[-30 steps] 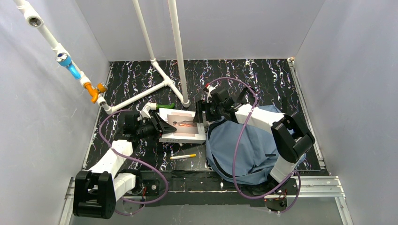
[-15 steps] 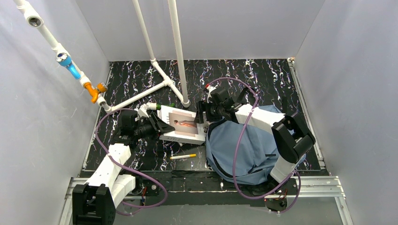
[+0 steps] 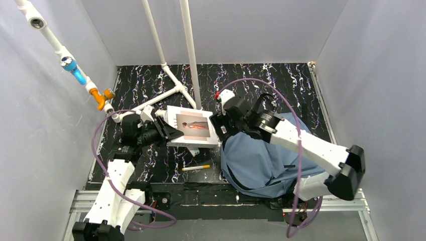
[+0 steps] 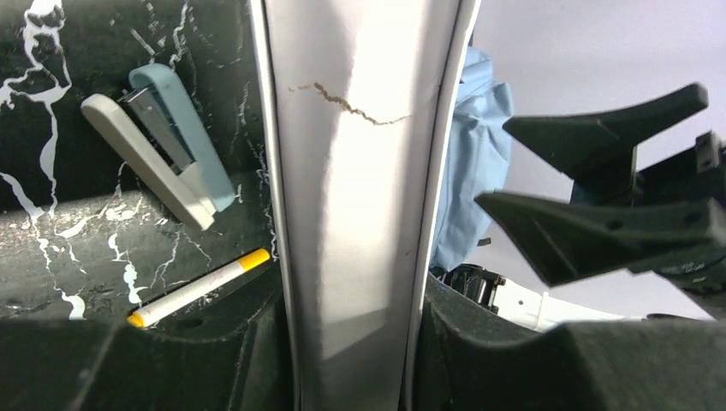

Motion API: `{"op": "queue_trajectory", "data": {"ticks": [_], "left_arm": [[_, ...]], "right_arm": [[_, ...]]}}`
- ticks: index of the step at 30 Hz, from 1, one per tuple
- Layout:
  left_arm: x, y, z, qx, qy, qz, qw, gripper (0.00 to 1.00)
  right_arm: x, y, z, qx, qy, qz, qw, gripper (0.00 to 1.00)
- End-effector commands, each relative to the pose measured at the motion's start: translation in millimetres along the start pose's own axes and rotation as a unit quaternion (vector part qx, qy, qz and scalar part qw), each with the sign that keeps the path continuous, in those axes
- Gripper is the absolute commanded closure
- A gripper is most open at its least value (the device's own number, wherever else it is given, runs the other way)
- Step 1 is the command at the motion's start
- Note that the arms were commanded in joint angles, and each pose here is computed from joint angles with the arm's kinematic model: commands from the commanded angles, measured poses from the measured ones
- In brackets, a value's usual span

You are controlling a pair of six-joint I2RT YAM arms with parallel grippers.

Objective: Pack the student bag
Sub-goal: Pick up the book from the center of the board, then place the book in the student bag.

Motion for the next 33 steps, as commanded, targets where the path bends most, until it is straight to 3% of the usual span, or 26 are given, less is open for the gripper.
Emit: {"op": "queue_trajectory", "data": {"ticks": [1, 7, 12, 13, 17, 23, 28, 33], "left_arm": [[6.9, 30.7, -32.9, 0.017, -0.052, -0.016, 0.998, 0.63], [20.3, 60.0, -49.2, 0.021, -0.090, -0.030, 0.995, 0.60], [32.0, 72.6, -59.1, 0.052, -0.091, -0.020, 0.994, 0.59], [34.1, 74.4, -60.1, 0.057, -0.091, -0.017, 0.994, 0.59], [38.1, 76.2, -58.4, 0.063, -0.089, -0.012, 0.994, 0.58], [42.0, 79.5, -60.6, 0.072, -0.085, -0.007, 0.994, 0.58], [41.2, 76.9, -58.3, 0.068, -0.080, -0.003, 0.995, 0.61], [36.7, 66.9, -48.9, 0.062, -0.066, -0.008, 0.996, 0.68]], "right_arm": [[25.6, 46.2, 14.2, 0.011, 0.054, 0.022, 0.998, 0.03], [73.8, 81.5, 64.1, 0.005, 0.109, 0.050, 0.993, 0.02], [116.1, 90.0, 69.8, 0.023, 0.149, 0.124, 0.981, 0.16], [120.7, 89.0, 76.5, 0.002, 0.155, 0.121, 0.981, 0.21], [135.4, 80.0, 94.6, -0.048, 0.156, 0.107, 0.981, 0.25], [150.0, 57.9, 97.6, -0.020, 0.165, 0.117, 0.979, 0.27], [148.1, 44.3, 93.9, 0.046, 0.165, 0.117, 0.978, 0.36], [164.7, 28.3, 106.5, 0.011, 0.169, 0.132, 0.977, 0.22]]}}
Point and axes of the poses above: each gripper's point midway between its finger pads, its own y axis back along the fingers, its own z axis along the line the jaws close on, x = y × z, the point moved 7 cm from there along y, back along the fingers, and after that the axes turned 15 degrees about y, right-handed, at the moved point
